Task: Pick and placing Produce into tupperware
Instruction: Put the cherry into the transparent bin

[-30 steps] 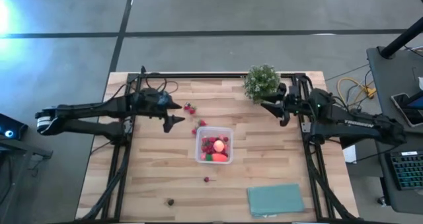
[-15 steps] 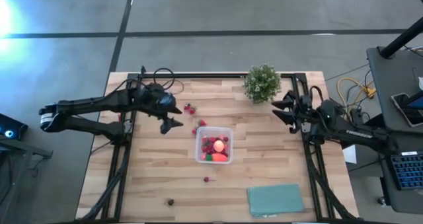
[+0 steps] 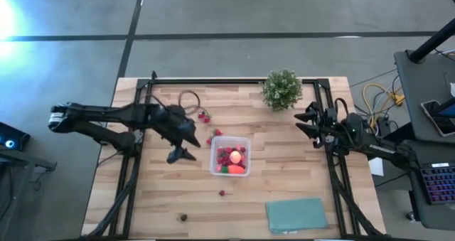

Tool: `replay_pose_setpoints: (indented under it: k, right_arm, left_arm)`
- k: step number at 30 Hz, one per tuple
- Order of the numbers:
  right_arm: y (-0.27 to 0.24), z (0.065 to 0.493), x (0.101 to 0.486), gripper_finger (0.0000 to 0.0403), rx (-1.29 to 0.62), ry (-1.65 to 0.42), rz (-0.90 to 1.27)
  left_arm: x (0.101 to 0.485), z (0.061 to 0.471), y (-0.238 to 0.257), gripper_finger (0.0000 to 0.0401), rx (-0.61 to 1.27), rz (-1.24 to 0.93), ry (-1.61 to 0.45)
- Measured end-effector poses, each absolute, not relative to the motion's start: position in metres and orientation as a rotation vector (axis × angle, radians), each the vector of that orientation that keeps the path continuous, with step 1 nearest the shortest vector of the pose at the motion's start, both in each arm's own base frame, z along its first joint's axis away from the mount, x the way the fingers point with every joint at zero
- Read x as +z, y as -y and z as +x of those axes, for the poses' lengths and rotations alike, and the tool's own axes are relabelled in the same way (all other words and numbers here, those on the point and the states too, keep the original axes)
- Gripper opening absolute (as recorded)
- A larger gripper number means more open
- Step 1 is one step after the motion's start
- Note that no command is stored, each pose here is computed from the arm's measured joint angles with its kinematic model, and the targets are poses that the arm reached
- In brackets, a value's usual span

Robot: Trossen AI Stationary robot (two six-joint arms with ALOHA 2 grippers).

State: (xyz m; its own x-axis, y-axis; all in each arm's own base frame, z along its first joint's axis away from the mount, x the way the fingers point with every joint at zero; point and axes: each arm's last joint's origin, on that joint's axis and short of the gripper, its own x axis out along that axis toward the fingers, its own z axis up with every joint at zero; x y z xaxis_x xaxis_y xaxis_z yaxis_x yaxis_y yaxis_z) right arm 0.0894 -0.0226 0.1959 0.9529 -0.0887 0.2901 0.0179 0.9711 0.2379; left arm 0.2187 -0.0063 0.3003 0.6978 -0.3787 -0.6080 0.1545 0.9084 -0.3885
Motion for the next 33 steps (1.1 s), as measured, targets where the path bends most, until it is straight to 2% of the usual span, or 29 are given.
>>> replay_pose_setpoints:
  k: [6, 12, 18, 27, 30, 33]
  right_arm:
    - [0.024, 0.09, 0.192, 0.0178, -0.104, 0.269, 0.283]
    - [0.026, 0.094, 0.183, 0.0178, -0.117, 0.188, 0.432]
    - [0.026, 0.096, 0.18, 0.0178, -0.122, 0.157, 0.49]
    - [0.027, 0.097, 0.179, 0.0178, -0.125, 0.144, 0.494]
    - [0.027, 0.097, 0.179, 0.0178, -0.125, 0.143, 0.494]
    - [0.027, 0.097, 0.179, 0.0178, -0.126, 0.142, 0.494]
  left_arm:
    - [0.284, 0.243, 0.033, 0.0283, -0.397, -0.295, -0.844]
    - [0.275, 0.259, 0.051, 0.0283, -0.513, -0.316, -0.827]
    - [0.273, 0.248, 0.073, 0.0283, -0.533, -0.388, -0.904]
    - [0.266, 0.223, 0.11, 0.0283, -0.435, -0.291, -0.982]
    - [0.266, 0.218, 0.124, 0.0283, -0.362, -0.279, -0.956]
    - [0.274, 0.218, 0.139, 0.0283, -0.403, -0.329, -0.86]
